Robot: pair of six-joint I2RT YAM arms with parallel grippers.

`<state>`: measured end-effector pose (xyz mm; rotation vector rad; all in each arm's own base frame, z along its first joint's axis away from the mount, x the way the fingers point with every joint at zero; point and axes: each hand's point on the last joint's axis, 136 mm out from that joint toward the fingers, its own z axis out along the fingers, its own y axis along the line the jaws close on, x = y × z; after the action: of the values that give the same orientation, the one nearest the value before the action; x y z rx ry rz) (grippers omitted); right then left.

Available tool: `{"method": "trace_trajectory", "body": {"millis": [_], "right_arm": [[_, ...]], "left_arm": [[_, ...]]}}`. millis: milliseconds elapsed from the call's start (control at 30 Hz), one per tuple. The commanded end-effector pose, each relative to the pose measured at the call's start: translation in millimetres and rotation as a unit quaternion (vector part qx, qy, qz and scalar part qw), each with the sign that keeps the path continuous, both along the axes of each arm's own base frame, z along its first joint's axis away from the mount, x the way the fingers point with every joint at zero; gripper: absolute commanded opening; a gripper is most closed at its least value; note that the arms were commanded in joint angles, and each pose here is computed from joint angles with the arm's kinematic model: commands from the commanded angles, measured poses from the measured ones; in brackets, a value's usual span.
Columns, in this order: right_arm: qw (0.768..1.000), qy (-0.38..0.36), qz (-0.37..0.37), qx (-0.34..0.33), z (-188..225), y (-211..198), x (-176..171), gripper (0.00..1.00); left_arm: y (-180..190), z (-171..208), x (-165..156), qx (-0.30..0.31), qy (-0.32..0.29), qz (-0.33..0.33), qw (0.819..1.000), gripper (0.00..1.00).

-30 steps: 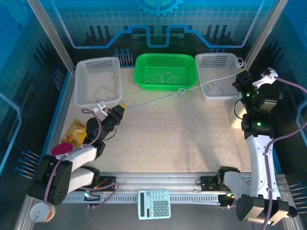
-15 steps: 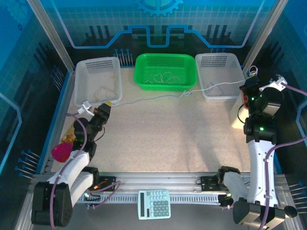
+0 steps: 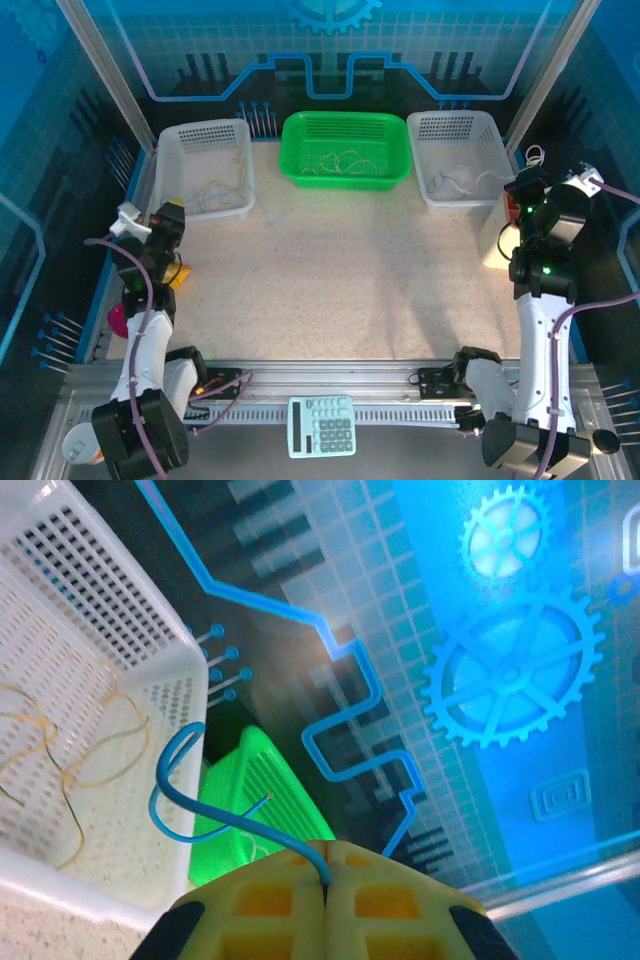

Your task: Untangle the cables

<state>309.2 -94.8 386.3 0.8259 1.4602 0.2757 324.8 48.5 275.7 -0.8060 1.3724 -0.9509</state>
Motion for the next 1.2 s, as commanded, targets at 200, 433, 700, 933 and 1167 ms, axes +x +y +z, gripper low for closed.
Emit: {"method": "trace_trajectory", "body": {"millis": [200, 433, 700, 933, 1167], "right_arm": [[1.000, 0.002, 0.021, 0.010, -9.7, 3.1, 6.9, 0.00], [0.995, -0.009, 0.095, 0.034, -8.3, 29.5, 19.1, 0.00], [0.977, -0.031, 0.209, 0.014, 14.2, 91.1, 23.9, 0.00], [0.954, -0.066, 0.292, -0.011, 44.4, 138.9, 22.0, 0.00], [0.920, -0.100, 0.377, -0.040, 63.0, 185.6, 20.0, 0.00]], "left_arm": [[6.7, 52.2, 5.6, -0.006, -0.065, -0.018, 0.998, 0.00], [-15.0, 89.8, -1.9, -0.002, -0.102, -0.077, 0.992, 0.00], [-75.5, 133.4, -17.4, 0.019, -0.131, -0.170, 0.976, 0.00], [-137.1, 128.4, -13.4, 0.035, -0.117, -0.243, 0.962, 0.00], [-193.6, 86.0, 5.4, 0.035, -0.081, -0.298, 0.951, 0.00]]}}
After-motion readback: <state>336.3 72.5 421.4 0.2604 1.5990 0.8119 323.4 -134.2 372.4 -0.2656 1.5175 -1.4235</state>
